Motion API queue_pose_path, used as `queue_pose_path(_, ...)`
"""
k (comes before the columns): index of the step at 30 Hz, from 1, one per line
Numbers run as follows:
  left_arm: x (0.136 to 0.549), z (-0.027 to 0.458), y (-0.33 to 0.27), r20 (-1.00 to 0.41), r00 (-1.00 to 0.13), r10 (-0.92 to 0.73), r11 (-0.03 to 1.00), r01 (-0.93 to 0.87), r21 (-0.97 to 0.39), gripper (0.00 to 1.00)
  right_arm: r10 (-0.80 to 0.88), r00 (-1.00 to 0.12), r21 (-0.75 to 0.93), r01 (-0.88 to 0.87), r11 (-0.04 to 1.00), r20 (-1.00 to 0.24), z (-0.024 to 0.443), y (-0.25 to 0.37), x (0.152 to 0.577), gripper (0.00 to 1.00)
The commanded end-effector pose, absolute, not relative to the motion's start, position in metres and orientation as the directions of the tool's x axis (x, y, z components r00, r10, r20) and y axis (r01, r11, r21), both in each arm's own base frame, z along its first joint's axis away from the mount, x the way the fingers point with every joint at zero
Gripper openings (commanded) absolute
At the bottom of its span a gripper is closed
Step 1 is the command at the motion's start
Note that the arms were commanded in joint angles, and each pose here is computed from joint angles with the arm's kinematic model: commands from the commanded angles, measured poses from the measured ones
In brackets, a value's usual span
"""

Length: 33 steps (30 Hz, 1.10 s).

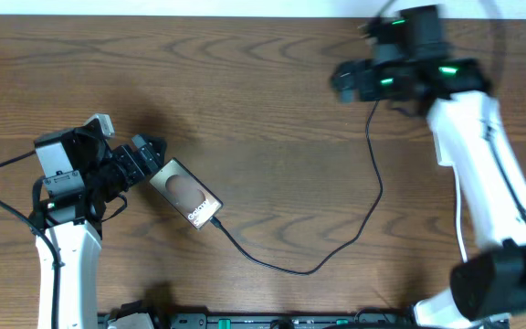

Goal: Plug charger to phone and switch on socket
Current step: 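Move the right gripper to the white power strip's orange switch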

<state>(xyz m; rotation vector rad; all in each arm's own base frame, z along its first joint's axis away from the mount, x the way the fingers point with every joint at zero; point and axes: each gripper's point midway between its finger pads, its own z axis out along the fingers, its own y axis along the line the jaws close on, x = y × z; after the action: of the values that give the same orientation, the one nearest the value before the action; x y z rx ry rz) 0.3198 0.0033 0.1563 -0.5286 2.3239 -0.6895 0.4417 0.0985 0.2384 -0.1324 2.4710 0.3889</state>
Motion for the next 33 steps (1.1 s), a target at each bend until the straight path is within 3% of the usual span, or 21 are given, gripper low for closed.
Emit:
queue_pose_path(1, 0.325, 0.171, 0.002, -0.51, -0.703, -0.496, 0.797, -0.135, -0.588, 0.96, 0.14, -0.742, 0.201, 0.007, 0.98, -0.656, 0.267, 0.018, 0.445, 0.99)
queue_pose_path(4, 0.33, 0.18, 0.002, -0.527, -0.695, -0.489, 0.802, -0.12, -0.586, 0.96, 0.234, -0.721, 0.252, 0.085, 0.964, -0.652, 0.271, -0.038, 0.441, 0.99)
queue_pose_path(9, 0.342, 0.204, -0.008, -0.573, -0.683, -0.453, 0.815, -0.058, -0.576, 0.97, 0.291, -0.707, 0.397, 0.016, 0.918, -0.644, 0.265, -0.097, 0.43, 0.99)
queue_pose_path(15, 0.354, 0.218, -0.017, -0.618, -0.671, -0.409, 0.853, -0.039, -0.521, 0.97, 0.299, -0.731, 0.434, 0.004, 0.901, -0.614, 0.221, -0.152, 0.425, 0.99)
queue_pose_path(24, 0.358, 0.223, -0.034, -0.639, -0.674, -0.371, 0.859, 0.011, -0.511, 0.97, 0.272, -0.831, 0.508, -0.014, 0.861, -0.485, 0.12, -0.148, 0.449, 0.99)
queue_pose_path(33, 0.355, 0.22, -0.034, -0.627, -0.685, -0.372, 0.859, 0.003, -0.513, 0.97, 0.193, -0.885, 0.508, -0.055, 0.86, -0.424, 0.065, -0.115, 0.466, 0.97)
